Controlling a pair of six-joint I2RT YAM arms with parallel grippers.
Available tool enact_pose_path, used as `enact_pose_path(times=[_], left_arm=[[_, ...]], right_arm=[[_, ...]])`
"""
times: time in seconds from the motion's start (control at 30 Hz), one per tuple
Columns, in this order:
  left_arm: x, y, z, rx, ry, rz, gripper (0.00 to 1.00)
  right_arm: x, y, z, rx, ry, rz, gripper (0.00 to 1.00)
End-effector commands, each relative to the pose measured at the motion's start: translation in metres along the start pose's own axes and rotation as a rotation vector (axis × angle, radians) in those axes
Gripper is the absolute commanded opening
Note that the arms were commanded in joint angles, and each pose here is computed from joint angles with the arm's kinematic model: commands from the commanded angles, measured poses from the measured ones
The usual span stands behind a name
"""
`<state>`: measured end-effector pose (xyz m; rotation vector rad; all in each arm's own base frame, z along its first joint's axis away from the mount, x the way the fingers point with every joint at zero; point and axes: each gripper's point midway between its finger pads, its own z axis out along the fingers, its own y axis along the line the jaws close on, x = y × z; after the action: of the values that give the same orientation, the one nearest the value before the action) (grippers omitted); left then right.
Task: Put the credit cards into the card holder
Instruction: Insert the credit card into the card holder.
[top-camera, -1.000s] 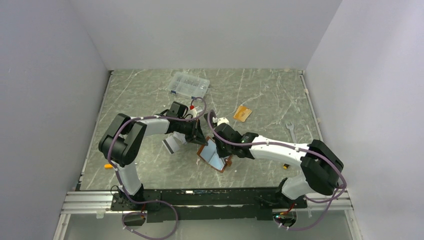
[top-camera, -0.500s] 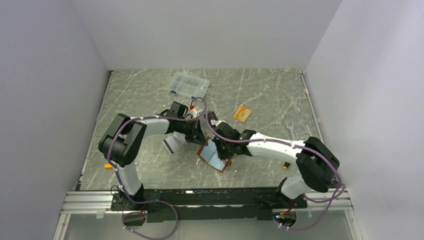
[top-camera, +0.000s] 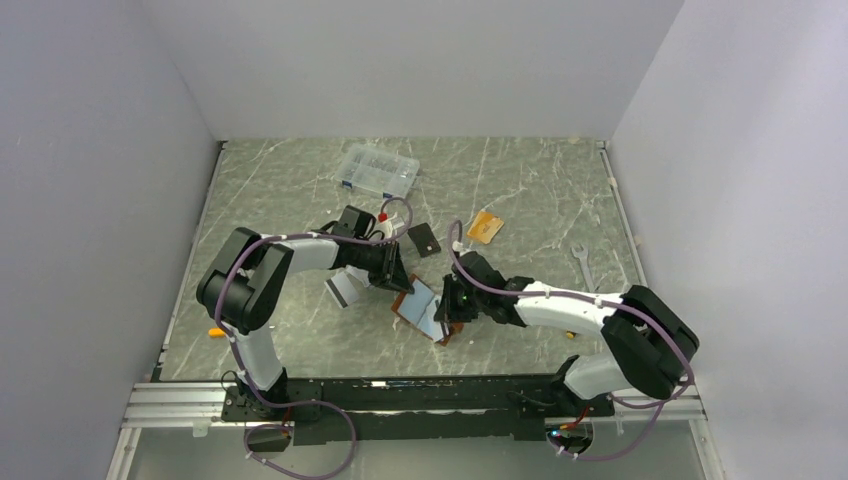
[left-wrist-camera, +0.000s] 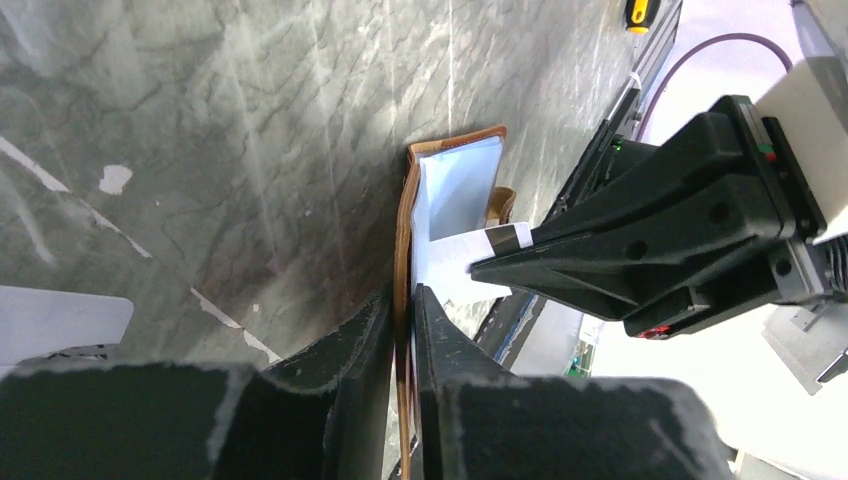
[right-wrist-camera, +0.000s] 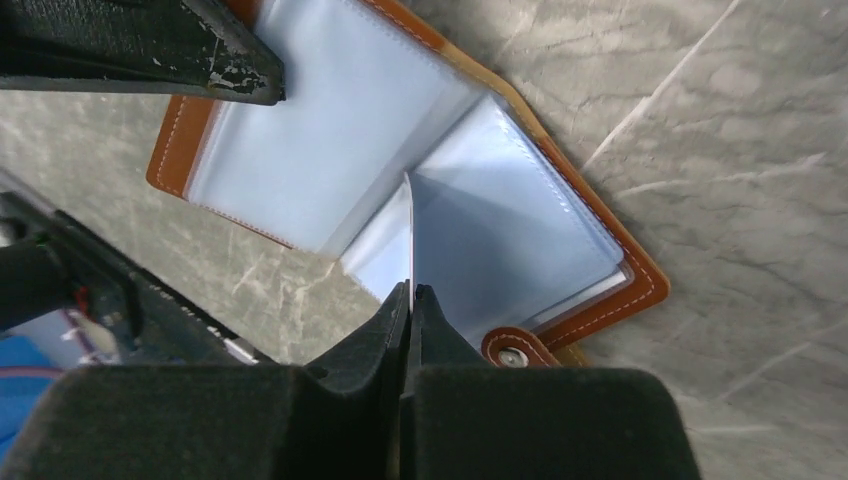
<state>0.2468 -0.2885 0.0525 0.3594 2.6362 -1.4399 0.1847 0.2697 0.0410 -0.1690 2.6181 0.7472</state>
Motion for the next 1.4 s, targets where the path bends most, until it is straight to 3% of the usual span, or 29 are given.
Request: enact_pose_path(times=[0.0, 0.2, 0.37, 0.73, 0.97, 1.37], left_arm=[[0.005, -0.001, -0.002, -0.003, 0.000, 0.040, 0.18], [0.015, 0.011, 0.002, -0.038, 0.016, 0.012, 0.12], [0.018, 0.023, 0.005, -0.099, 0.016, 0.004, 0.08], [0.010, -0.019, 0.051, 0.017, 0.045, -0.045, 0.04], [0.009, -0.016, 0.045, 0.002, 0.018, -0.049, 0.05], [0.024, 0.012, 0.032, -0.173, 0.086, 0.208, 0.12]], right_arm=[[-0.006, 0.022, -0.001, -0.180, -0.040, 0.159, 0.00], [-0.004, 0.005, -0.005, -0.248, -0.084, 0.299, 0.00], [-0.014, 0.003, -0.011, -0.283, -0.127, 0.325, 0.00], [-0.032, -0.014, -0.051, -0.166, -0.260, 0.284, 0.00], [-0.003, -0.016, -0.032, -0.191, -0.122, 0.282, 0.00], [0.022, -0.052, -0.024, -0.077, -0.113, 0.212, 0.00]])
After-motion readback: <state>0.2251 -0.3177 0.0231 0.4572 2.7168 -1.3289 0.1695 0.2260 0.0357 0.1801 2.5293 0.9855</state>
